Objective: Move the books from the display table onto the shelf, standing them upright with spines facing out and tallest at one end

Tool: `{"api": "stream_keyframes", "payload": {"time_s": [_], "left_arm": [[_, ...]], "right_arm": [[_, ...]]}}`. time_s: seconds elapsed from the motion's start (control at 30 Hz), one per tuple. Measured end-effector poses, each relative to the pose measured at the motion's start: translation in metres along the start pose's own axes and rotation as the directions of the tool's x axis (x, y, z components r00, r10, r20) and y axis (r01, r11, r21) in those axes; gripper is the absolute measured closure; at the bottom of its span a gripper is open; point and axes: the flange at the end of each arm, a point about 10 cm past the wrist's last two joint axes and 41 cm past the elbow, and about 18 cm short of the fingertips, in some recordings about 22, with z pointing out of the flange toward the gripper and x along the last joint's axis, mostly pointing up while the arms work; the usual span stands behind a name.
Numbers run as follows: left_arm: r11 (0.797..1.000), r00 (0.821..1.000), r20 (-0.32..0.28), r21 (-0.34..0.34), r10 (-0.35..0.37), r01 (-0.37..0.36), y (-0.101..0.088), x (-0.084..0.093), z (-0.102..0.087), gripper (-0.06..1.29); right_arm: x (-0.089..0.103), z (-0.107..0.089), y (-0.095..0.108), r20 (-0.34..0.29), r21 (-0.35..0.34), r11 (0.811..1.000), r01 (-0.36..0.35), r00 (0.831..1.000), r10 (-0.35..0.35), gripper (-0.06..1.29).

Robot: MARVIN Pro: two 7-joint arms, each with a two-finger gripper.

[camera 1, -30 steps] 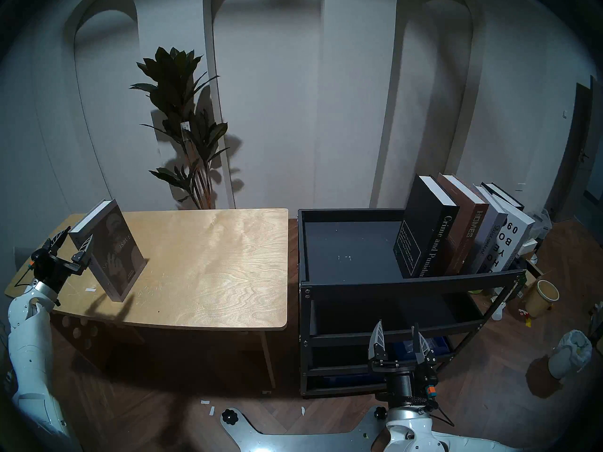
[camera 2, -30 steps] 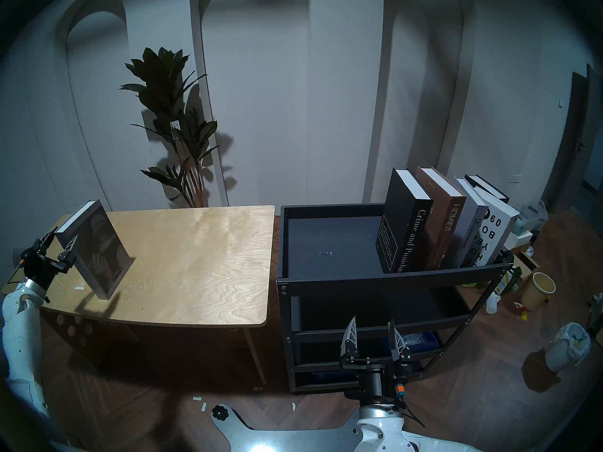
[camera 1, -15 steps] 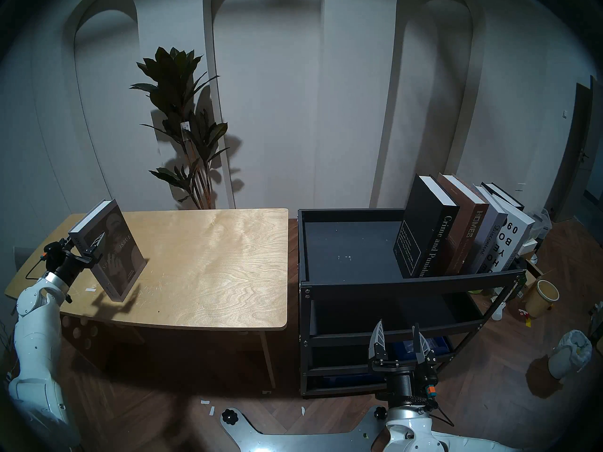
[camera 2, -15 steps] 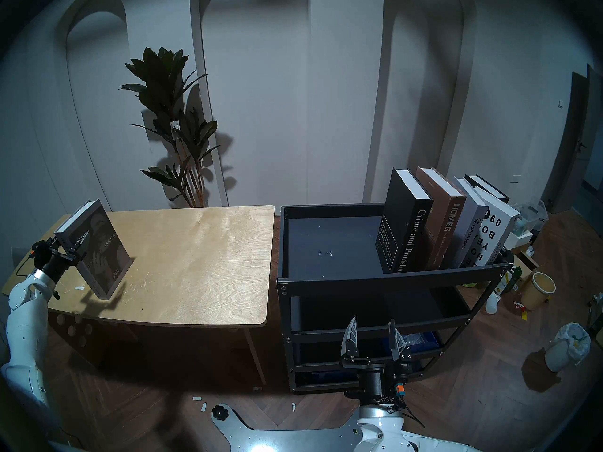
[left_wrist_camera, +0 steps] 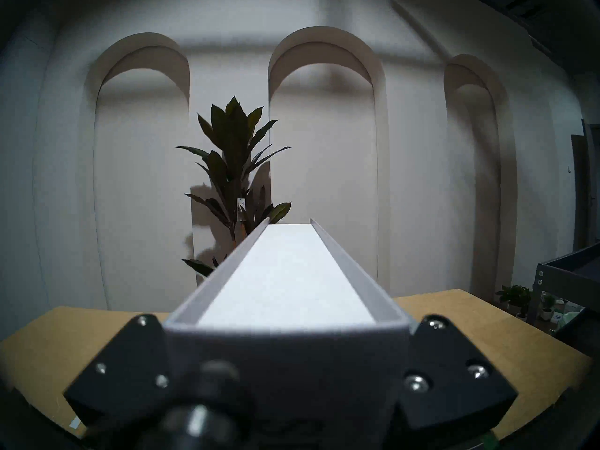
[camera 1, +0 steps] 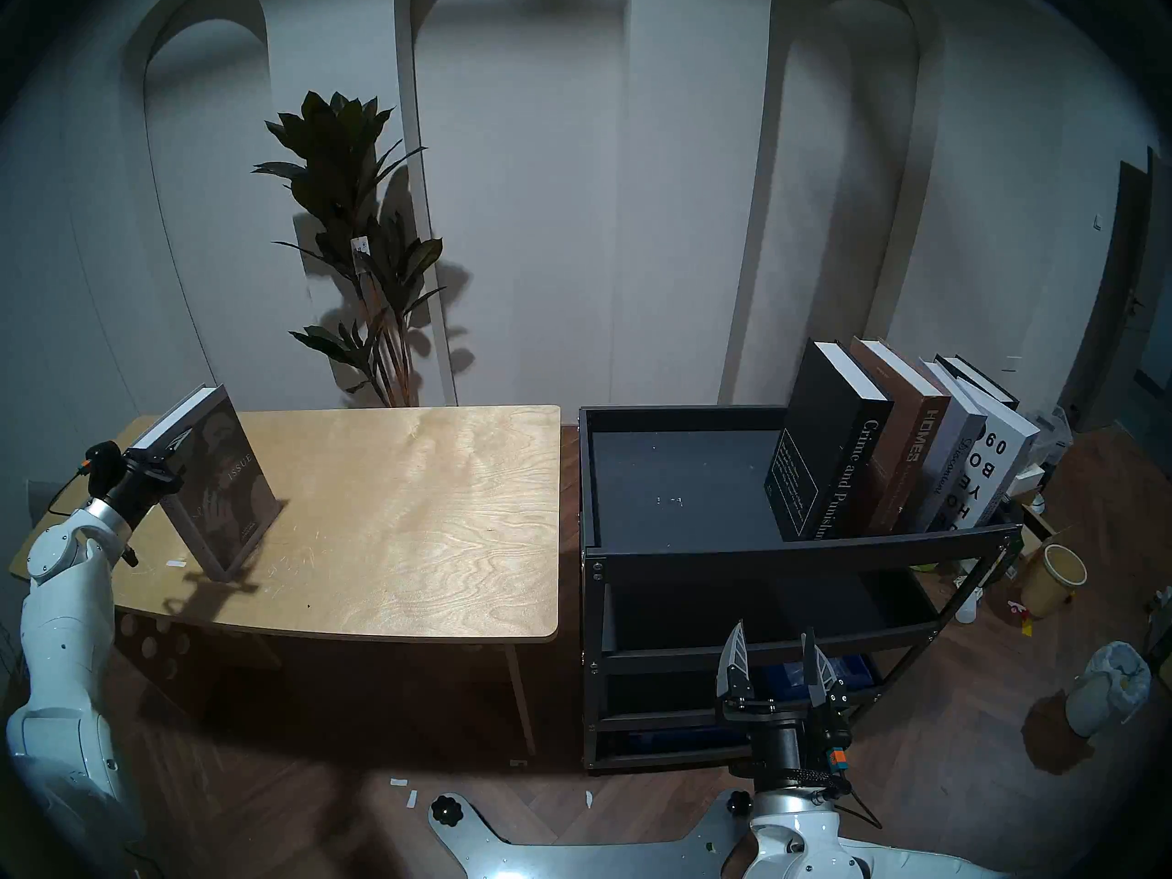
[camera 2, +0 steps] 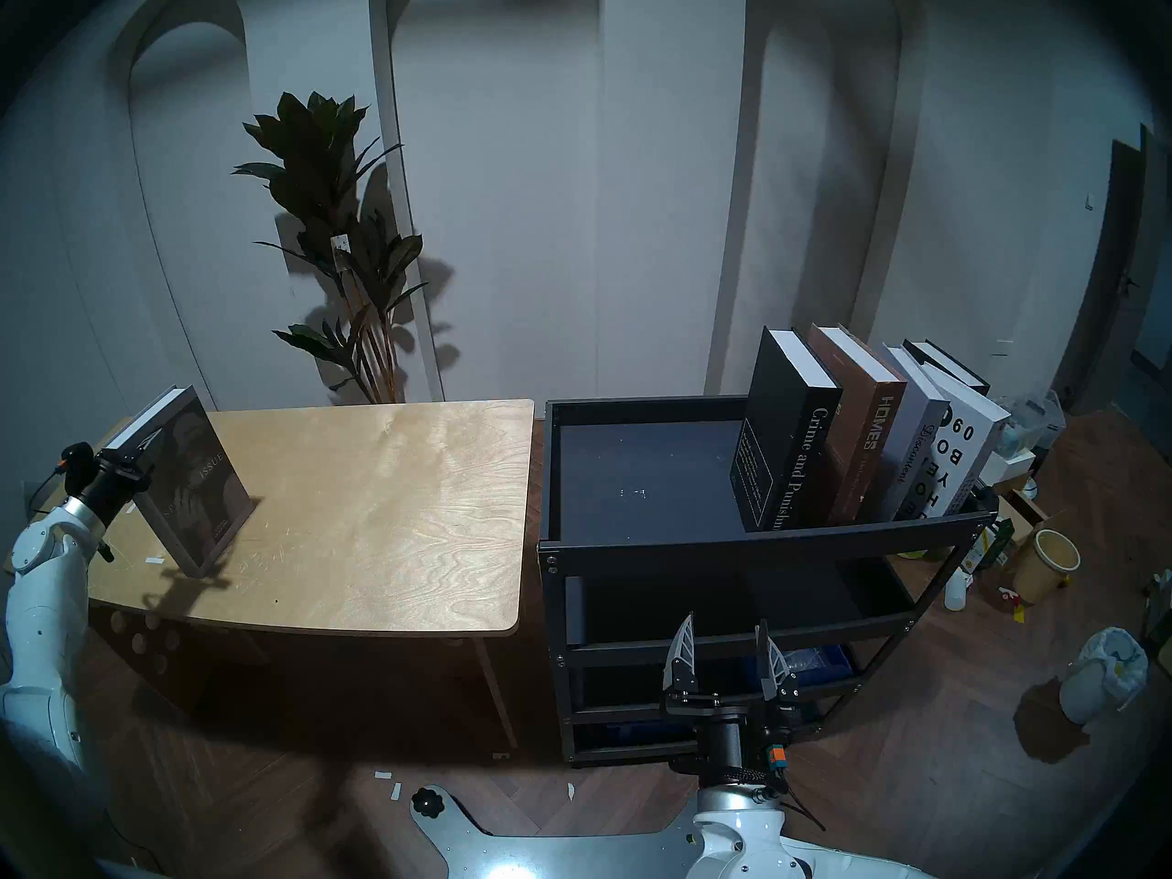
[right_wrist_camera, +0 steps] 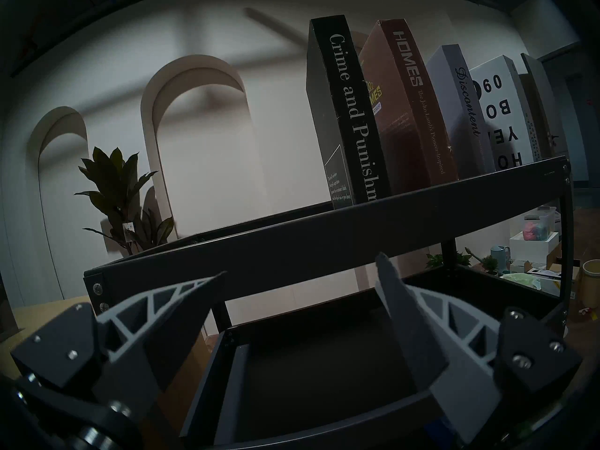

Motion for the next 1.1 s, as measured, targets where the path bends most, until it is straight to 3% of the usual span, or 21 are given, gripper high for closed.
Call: {"api": "stream_keyframes", "payload": {"time_s": [0.03, 0.07, 0.1, 0.4, 0.57, 0.7, 0.83, 0.97, 1.1], "left_arm": [[1.0, 1.0, 0.002, 0.001, -0.005, 0.005, 0.0, 0.0, -0.001, 0.16], [1.0, 1.0, 0.004, 0.003, -0.013, 0.013, 0.0, 0.0, -0.002, 0.6], [1.0, 1.0, 0.005, 0.007, -0.025, 0.025, 0.001, 0.001, -0.003, 0.68], [0.997, 0.997, -0.002, -0.016, -0.08, 0.08, 0.019, 0.008, 0.004, 0.68], [0.993, 0.994, -0.056, -0.08, -0.088, 0.084, 0.036, 0.028, 0.021, 0.68], [0.986, 0.991, -0.115, -0.162, -0.066, 0.047, 0.055, 0.054, 0.039, 0.68], [0.972, 0.984, -0.171, -0.235, -0.046, 0.005, 0.073, 0.078, 0.053, 0.68], [0.947, 0.974, -0.225, -0.319, -0.032, -0.042, 0.098, 0.102, 0.067, 0.68], [0.918, 0.966, -0.257, -0.389, -0.032, -0.073, 0.125, 0.115, 0.079, 0.68]], "right_arm": [[0.0, 0.0, 0.0, 0.0, 0.0, 1.0, 0.0, 1.0, 0.0, -0.02], [0.0, 0.0, 0.0, 0.0, 0.0, 1.0, 0.0, 1.0, 0.0, -0.02], [0.0, 0.0, 0.0, -0.001, 0.0, 1.0, 0.0, 1.0, 0.0, -0.02], [0.0, 0.0, 0.0, -0.001, -0.001, 1.0, 0.0, 1.0, 0.0, -0.02], [0.0, 0.0, 0.0, -0.001, -0.001, 1.0, 0.0, 1.0, 0.0, -0.02], [-0.001, 0.0, 0.0, -0.001, -0.002, 1.0, 0.0, 1.0, 0.0, -0.02], [-0.001, 0.001, 0.0, -0.001, -0.002, 1.0, 0.0, 1.0, 0.0, -0.02], [-0.001, 0.001, 0.0, -0.001, -0.003, 1.0, 0.001, 1.0, -0.001, -0.02], [-0.002, 0.001, 0.0, -0.001, -0.004, 1.0, 0.002, 1.0, -0.002, -0.02]]}}
